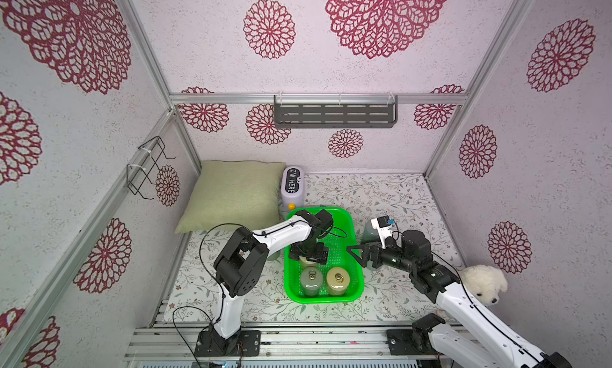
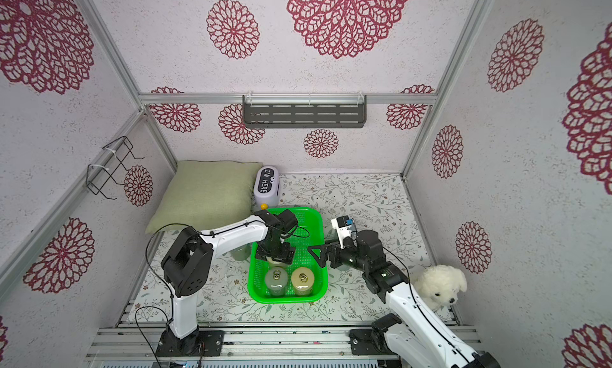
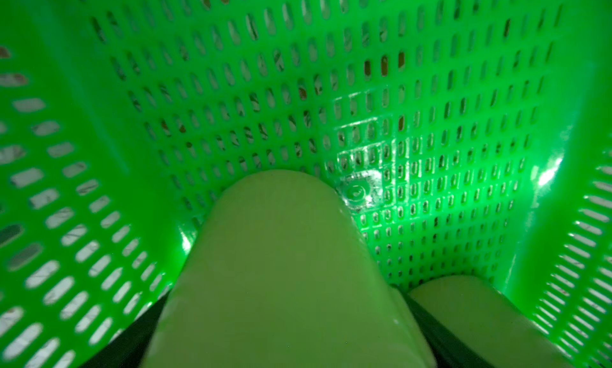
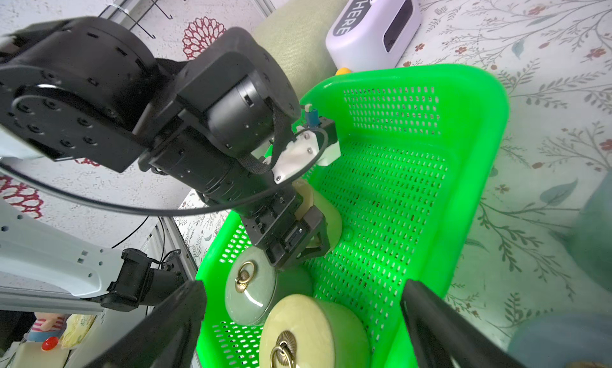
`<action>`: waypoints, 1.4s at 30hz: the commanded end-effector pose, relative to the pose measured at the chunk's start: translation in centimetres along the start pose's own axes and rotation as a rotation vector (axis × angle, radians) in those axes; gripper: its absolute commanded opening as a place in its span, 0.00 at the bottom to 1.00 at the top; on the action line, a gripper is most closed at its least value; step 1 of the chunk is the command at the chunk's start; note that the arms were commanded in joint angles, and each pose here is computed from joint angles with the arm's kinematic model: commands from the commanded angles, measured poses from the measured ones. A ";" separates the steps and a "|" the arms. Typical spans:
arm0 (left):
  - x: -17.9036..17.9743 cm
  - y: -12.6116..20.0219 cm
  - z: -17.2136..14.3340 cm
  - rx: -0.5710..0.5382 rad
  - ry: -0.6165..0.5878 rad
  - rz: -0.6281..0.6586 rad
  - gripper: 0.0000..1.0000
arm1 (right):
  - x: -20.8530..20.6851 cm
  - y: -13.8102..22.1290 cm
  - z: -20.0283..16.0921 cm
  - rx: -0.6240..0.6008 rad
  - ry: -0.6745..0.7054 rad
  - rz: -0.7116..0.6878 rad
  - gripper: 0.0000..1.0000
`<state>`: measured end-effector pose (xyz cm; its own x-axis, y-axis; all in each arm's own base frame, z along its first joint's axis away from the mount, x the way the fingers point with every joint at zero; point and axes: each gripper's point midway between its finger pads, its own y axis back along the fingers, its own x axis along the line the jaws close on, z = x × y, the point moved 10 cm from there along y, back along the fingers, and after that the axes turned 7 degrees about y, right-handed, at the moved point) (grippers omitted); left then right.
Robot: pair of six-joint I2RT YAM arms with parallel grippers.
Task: Take the tea canister out of the basket
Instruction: Pick up the tea canister from the basket, then place the tea canister at the center of the board.
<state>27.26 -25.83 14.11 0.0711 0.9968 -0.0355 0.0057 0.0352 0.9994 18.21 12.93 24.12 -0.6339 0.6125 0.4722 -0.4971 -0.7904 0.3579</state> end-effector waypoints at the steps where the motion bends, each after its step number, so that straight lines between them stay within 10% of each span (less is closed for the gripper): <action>1: 0.9 0.4 0.4 -0.007 0.010 0.045 0.92 | 0.3 0.0 0.2 -0.021 0.037 0.021 0.99; 25: 3.8 14.0 -3.1 -0.258 0.046 0.011 0.82 | 1.2 -1.0 -0.3 -0.013 0.047 0.101 0.99; 42: 10.9 12.5 -9.4 -0.266 0.204 0.021 0.82 | 4.3 -5.4 -0.5 0.065 0.095 0.175 0.99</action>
<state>18.67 -14.58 25.56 -0.0832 0.9964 0.0134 -0.1919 -0.0292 0.9810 17.40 19.10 21.79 -0.7349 0.4786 0.4804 -0.3065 -0.8664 0.3942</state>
